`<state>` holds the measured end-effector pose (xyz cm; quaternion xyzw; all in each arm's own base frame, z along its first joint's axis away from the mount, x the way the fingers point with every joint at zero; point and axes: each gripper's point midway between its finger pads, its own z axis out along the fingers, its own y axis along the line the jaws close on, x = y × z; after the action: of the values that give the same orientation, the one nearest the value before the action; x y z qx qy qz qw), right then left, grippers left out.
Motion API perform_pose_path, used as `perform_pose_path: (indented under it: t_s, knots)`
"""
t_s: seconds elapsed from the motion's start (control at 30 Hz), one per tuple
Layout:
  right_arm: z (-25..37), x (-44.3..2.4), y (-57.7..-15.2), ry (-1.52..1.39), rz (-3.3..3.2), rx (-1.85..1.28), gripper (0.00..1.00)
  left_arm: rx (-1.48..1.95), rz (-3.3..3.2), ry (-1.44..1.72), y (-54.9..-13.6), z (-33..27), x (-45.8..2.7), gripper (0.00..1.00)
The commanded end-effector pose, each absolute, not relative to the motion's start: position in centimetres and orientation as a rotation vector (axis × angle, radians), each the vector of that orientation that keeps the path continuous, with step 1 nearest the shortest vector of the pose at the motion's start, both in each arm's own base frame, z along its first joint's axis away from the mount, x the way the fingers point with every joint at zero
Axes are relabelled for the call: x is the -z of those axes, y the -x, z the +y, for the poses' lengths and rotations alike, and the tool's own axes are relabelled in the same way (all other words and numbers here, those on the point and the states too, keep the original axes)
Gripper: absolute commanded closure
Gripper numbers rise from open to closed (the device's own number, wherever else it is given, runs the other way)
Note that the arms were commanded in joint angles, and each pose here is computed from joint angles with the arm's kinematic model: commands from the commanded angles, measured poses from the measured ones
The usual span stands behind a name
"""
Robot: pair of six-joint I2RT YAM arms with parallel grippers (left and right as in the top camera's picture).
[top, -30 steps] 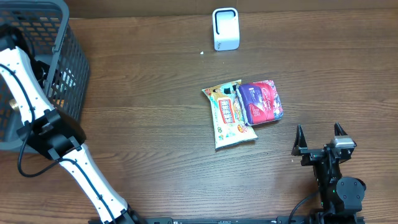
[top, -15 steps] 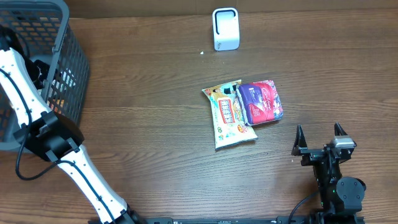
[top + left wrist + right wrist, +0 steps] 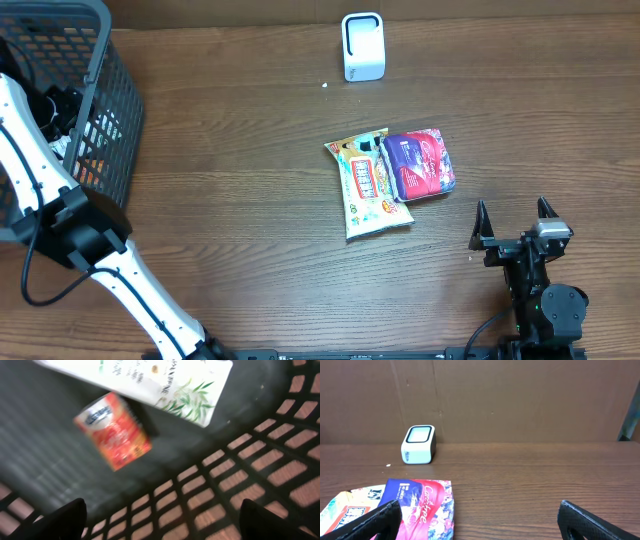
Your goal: Scan the item barcode
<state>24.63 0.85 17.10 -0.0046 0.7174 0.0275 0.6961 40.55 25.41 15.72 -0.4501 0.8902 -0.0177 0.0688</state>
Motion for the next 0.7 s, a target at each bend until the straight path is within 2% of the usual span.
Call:
perform_pose_path:
  t_s: [0.0,0.1,0.23,0.4,0.67]
  knots:
    - [0.6,-17.0,-24.6,0.004,1.594,-0.049,0.00,-0.161,2.645,1.316,-36.9,25.8,-20.9,0.08]
    - [0.6,-17.0,-24.6,0.004,1.594,-0.049,0.00,-0.270,2.653,1.420,-34.0,25.7,-21.0,0.04]
    - [0.6,-17.0,-24.6,0.005,1.594,-0.049,0.00,-0.327,2.698,1.542,-31.4,26.0,-18.7,0.02]
    - [0.6,-17.0,-24.6,0.004,1.594,-0.049,0.00,-0.251,2.662,1.591,-31.8,27.2,-16.6,0.02]
    - [0.6,-17.0,-24.6,0.005,1.594,-0.049,0.00,-0.269,2.578,1.573,-33.3,28.8,-16.1,0.03]
